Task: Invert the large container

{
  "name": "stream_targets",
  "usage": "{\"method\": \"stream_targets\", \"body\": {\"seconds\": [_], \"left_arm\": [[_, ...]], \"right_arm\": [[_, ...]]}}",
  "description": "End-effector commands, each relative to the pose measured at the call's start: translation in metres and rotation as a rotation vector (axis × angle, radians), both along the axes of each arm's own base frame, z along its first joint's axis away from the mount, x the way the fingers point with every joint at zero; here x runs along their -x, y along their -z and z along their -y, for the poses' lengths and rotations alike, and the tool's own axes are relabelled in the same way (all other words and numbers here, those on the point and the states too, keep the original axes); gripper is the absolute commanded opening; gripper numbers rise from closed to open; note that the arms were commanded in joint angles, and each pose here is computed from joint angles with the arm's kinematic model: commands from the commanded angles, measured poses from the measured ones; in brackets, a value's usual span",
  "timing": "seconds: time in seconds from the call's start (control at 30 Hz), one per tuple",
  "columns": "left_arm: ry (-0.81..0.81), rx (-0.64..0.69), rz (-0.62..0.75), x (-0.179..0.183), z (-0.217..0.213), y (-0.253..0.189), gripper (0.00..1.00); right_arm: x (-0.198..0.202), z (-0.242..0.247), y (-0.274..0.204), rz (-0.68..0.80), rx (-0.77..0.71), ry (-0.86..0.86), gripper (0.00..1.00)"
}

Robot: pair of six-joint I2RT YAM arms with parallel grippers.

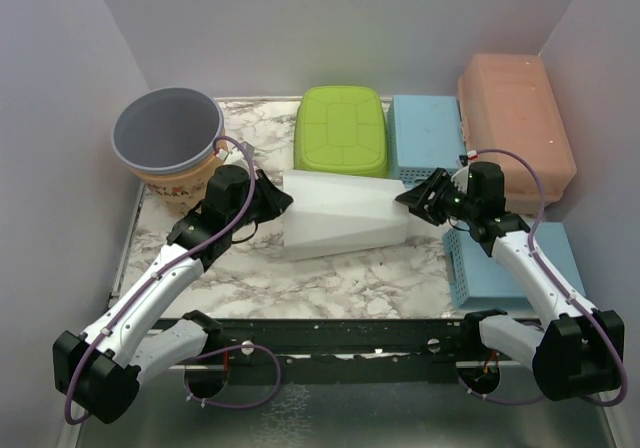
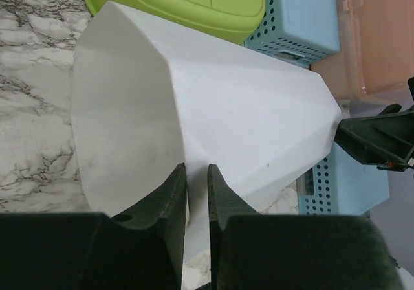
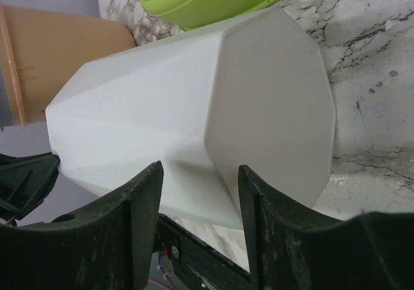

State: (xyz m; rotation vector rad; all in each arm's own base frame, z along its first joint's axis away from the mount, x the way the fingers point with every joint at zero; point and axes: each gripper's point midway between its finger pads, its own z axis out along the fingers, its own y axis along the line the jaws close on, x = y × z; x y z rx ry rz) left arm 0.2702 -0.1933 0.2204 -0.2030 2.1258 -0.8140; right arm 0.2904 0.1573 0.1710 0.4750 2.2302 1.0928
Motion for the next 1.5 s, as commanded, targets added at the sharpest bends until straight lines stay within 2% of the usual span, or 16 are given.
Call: {"method": "stream_targets", "body": {"seconds": [0.0,0.07,0.17,0.2,0.63,0.93,1.17,1.47], "left_arm": [[0.007,-0.033,-0.014,0.002,-0.002,0.013,0.14],[0.013,-0.034,-0.020,0.002,-0.001,0.016,0.13],[0.014,-0.036,-0.023,0.003,-0.001,0.017,0.12],[0.015,-0.037,-0.023,0.002,-0.001,0.017,0.11],[0.055,-0.024,-0.036,0.010,0.004,0.021,0.11],[0.083,0.002,-0.041,0.016,0.007,0.018,0.11],[0.104,0.053,-0.033,0.016,0.016,0.007,0.11],[0.121,0.119,-0.053,0.014,0.027,0.008,0.11]], "right_arm": [[0.001,0.001,-0.009,0.037,-0.007,0.000,0.52],[0.001,0.001,-0.012,0.050,-0.003,0.002,0.48],[0.002,0.001,-0.017,0.065,-0.009,-0.001,0.33],[0.001,0.000,-0.019,0.073,-0.013,-0.003,0.32],[0.010,-0.004,-0.066,0.223,-0.069,-0.030,0.31],[0.022,-0.011,-0.089,0.259,-0.106,-0.089,0.31],[0.029,-0.014,-0.139,0.396,-0.138,-0.117,0.31],[0.032,-0.021,-0.152,0.414,-0.167,-0.175,0.32]]}}
